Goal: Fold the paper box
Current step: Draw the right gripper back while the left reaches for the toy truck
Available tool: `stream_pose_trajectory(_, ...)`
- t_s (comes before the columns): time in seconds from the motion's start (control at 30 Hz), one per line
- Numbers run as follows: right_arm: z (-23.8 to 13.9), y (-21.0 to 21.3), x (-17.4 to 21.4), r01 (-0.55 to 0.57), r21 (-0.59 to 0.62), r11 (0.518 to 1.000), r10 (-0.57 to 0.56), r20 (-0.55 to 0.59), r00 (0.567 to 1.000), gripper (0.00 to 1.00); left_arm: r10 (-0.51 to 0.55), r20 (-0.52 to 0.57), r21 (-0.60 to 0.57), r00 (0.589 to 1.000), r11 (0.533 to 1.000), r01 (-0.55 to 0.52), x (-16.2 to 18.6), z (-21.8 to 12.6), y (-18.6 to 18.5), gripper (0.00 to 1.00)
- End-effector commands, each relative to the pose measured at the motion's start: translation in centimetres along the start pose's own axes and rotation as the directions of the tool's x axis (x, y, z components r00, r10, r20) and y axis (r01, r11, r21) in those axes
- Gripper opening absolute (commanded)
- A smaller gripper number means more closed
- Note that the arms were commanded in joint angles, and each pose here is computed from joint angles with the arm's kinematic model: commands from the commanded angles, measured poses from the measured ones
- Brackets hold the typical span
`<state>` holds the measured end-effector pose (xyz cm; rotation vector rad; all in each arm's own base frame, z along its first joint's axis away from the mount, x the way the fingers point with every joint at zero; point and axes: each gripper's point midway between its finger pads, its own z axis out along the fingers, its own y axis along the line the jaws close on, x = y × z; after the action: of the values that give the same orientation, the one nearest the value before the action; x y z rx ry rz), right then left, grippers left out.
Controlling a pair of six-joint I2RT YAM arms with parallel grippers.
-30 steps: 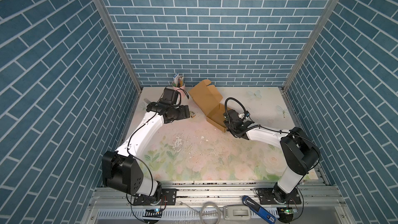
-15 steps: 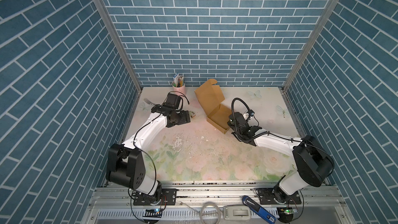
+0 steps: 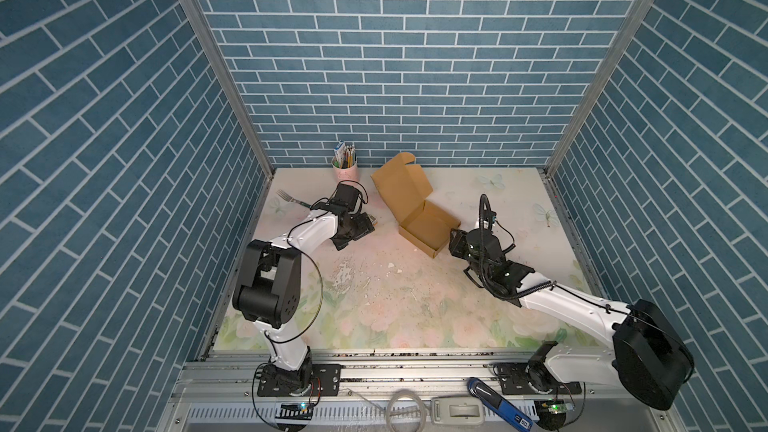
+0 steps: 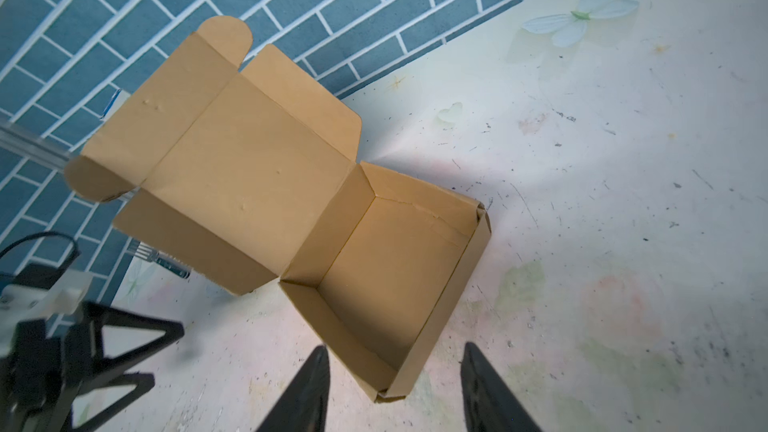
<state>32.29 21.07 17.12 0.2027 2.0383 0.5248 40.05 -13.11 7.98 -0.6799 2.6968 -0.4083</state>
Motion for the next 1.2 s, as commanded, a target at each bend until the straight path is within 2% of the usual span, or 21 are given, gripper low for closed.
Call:
stream_pose_trajectory(0.0, -1.3, 0.2, -0.1, 0.13, -0.035, 0.991, -0.13, 0.003, 0.992, 0.51, -0.099, 0.04, 0.016, 0.994, 0.995, 0.098, -1.9, 0.1, -1.2, 0.86)
stream_pose_trajectory(0.23, -2.8, -1.3, -0.1, 0.151, -0.02, 0.988, -0.151, 0.021, 0.988, 0.5, -0.204, 0.044, 0.001, 0.978, 0.979, 0.204, -3.0, 1.6, -1.7, 0.85)
stream_pose_trajectory(0.57, -4.3, -2.0, -0.6, 0.154, -0.012, 0.988, -0.153, 0.044, 0.987, 0.49, -0.255, 0.019, -0.022, 0.967, 0.967, 0.255, -4.2, 3.4, -3.0, 0.83)
stream_pose_trajectory(0.8, -5.2, -2.4, -1.2, 0.149, -0.005, 0.989, -0.148, 0.071, 0.986, 0.48, -0.259, 0.017, -0.069, 0.966, 0.963, 0.26, -4.9, 4.7, -3.0, 0.76)
stream_pose_trajectory(1.17, -6.6, -3.7, -1.4, 0.119, 0.018, 0.993, -0.121, 0.085, 0.989, 0.45, -0.253, 0.029, -0.074, 0.967, 0.964, 0.254, -5.3, 6.2, -3.3, 0.72)
